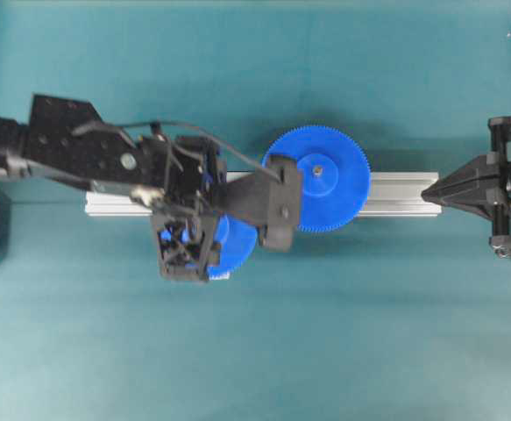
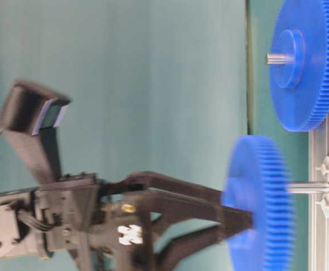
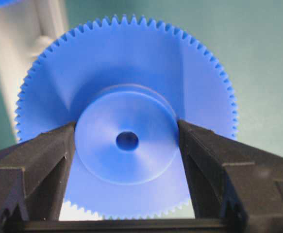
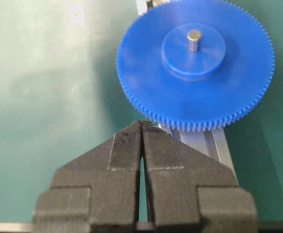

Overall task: Insert the small gear onto the shaft.
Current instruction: 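Lift the small blue gear with the left gripper toward the rail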

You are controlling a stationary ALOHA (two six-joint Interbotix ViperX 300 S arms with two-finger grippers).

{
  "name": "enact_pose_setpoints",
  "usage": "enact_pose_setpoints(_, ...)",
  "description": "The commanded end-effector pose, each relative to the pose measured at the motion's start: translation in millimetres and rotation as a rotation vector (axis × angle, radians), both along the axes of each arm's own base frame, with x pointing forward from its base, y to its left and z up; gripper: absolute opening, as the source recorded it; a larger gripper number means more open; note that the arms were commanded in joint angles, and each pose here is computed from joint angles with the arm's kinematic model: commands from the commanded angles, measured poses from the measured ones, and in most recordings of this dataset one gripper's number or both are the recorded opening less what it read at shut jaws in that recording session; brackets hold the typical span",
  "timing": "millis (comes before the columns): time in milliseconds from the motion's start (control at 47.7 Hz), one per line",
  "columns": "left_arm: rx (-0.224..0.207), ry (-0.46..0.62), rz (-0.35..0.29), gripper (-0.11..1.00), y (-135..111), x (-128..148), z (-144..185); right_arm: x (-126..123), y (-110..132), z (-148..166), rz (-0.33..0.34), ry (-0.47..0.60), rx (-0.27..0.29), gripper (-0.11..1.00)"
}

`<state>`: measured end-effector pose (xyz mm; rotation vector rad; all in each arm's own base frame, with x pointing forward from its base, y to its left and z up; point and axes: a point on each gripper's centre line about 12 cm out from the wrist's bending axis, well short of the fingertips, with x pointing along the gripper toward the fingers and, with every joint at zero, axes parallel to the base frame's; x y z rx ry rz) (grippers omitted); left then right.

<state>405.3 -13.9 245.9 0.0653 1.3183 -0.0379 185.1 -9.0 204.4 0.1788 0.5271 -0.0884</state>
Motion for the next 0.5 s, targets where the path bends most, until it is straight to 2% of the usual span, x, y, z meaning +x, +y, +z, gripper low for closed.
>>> enact_pose_setpoints(0, 0.003, -0.068, 0.002, 0.69, 3.0, -2.0, 25.1, 2.4, -0.7, 4.5, -0.008, -0.017, 0.007, 0.03)
enact_pose_setpoints(293, 0.013, -0.056, -0.027, 0.69, 4.9, -0.5, 20.8, 2.4, -0.7, 4.5, -0.008, -0.017, 0.007, 0.03)
enact_pose_setpoints(482, 0.015, -0.056, -0.012, 0.69, 12.3, 0.3, 19.2, 2.5, -0.7, 4.7, -0.008, -0.019, 0.007, 0.03)
